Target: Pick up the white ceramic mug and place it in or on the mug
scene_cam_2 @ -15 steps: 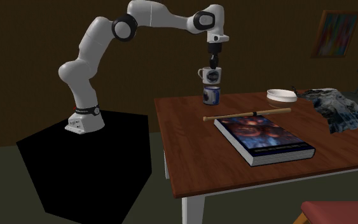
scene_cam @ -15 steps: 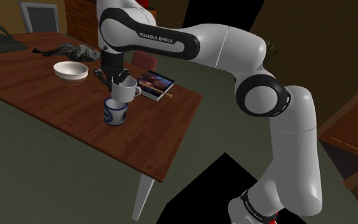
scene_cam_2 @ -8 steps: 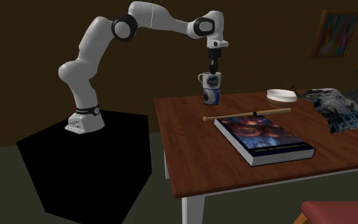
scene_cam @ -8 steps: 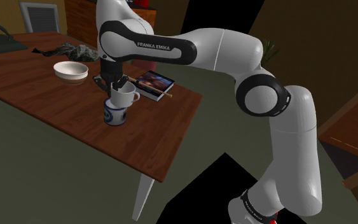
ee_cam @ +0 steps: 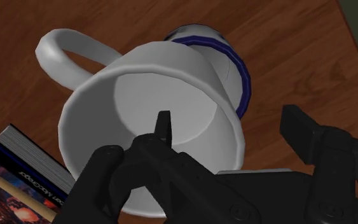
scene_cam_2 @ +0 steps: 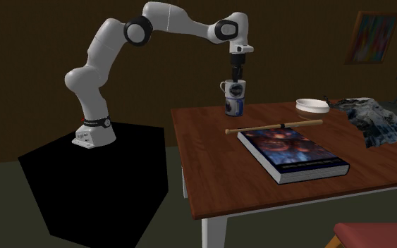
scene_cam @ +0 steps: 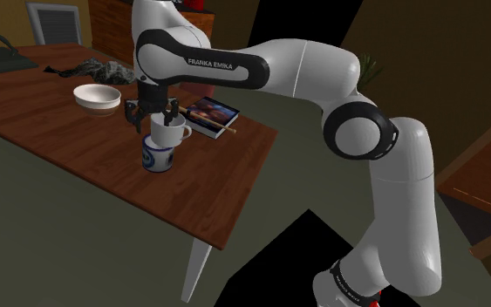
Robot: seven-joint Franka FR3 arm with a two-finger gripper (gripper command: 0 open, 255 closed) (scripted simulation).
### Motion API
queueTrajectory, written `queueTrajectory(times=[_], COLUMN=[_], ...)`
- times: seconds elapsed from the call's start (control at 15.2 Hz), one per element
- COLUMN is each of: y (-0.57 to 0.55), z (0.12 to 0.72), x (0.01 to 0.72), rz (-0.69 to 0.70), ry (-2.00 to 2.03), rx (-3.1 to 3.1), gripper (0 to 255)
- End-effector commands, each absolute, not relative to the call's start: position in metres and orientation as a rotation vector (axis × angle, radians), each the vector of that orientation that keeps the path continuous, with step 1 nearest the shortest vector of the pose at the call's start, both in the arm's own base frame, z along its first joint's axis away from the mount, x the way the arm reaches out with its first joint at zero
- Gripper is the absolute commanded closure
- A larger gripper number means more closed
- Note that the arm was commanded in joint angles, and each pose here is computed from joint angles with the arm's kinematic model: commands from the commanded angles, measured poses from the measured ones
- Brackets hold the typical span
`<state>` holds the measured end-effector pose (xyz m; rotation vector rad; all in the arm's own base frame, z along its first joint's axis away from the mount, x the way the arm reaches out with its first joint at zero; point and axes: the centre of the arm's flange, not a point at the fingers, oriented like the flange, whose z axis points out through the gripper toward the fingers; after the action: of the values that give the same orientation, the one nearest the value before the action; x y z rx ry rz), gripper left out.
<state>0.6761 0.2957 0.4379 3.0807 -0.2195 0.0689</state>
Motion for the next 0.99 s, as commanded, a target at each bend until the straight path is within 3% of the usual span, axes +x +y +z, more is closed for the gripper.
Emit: queueTrajectory(times=[0.0, 0.4, 0.92], y=[0.296, 0.298, 0.298], z=[0.438, 0.487, 0.487], x=[0.676, 0.674, 0.674], rz=[0.068, 0.068, 0.069], ry=[-0.219, -0.219, -0.219], rx=[3.081, 3.081, 3.081], gripper=[0, 0, 0])
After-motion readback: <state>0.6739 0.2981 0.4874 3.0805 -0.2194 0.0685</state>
